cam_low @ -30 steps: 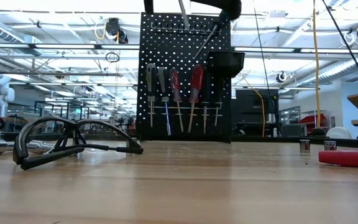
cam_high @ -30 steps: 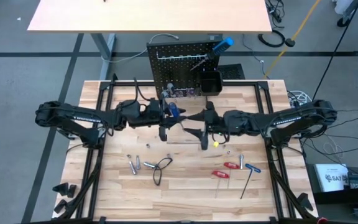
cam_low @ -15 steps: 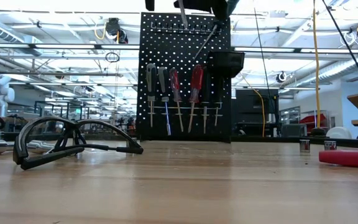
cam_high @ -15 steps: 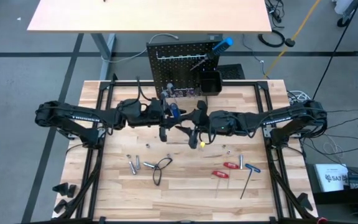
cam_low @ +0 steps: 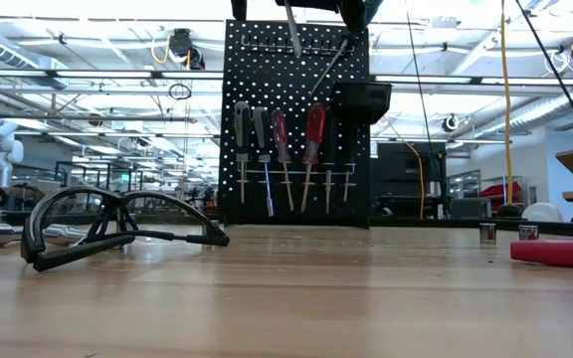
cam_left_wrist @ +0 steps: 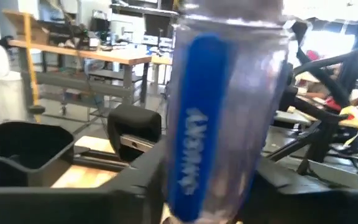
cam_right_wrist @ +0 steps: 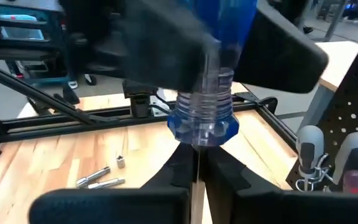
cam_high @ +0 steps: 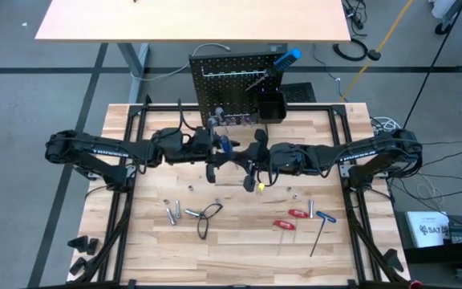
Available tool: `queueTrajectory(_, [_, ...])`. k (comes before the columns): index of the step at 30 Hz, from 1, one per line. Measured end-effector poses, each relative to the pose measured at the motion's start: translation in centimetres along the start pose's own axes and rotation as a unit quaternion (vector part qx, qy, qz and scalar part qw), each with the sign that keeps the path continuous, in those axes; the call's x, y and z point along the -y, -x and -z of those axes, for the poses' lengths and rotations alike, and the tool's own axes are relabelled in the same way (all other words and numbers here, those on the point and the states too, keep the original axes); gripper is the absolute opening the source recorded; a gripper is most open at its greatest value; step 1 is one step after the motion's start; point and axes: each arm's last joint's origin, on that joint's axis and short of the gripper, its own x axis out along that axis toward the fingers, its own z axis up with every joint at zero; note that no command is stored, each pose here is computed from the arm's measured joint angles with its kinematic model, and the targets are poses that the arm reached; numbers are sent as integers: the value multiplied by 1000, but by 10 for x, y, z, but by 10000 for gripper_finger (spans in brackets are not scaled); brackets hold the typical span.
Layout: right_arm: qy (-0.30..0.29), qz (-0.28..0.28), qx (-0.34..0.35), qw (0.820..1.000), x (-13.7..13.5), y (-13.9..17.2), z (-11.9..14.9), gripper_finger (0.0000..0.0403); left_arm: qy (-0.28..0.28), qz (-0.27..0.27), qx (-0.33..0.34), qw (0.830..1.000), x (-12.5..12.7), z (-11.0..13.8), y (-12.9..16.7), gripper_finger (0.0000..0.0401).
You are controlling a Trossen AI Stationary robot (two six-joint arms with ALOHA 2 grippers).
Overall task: Hang tools onto peg board
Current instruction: Hang the blue screwdriver on the peg board
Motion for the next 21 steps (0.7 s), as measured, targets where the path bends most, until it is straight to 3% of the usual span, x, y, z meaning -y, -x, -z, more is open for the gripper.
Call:
queueTrajectory(4, [4,25,6,1000,1,0,-1,7,-1,-22,-15,1000,-5,1,1,236])
queueTrajectory(7, [4,35,9,999,3,3,-3,7,-10,-35,-34,999,-9,-3,10,268])
queueTrajectory(12, [-3,67,17,998,9,11,-9,7,-42,-58,-80,994,-11,-7,36,275])
queueTrajectory(16, [-9,114,29,993,18,19,-17,7,-54,-69,-69,994,-11,-10,67,277])
queueTrajectory(21, [-26,171,59,983,30,19,-23,7,-41,-97,-26,994,-15,7,103,277])
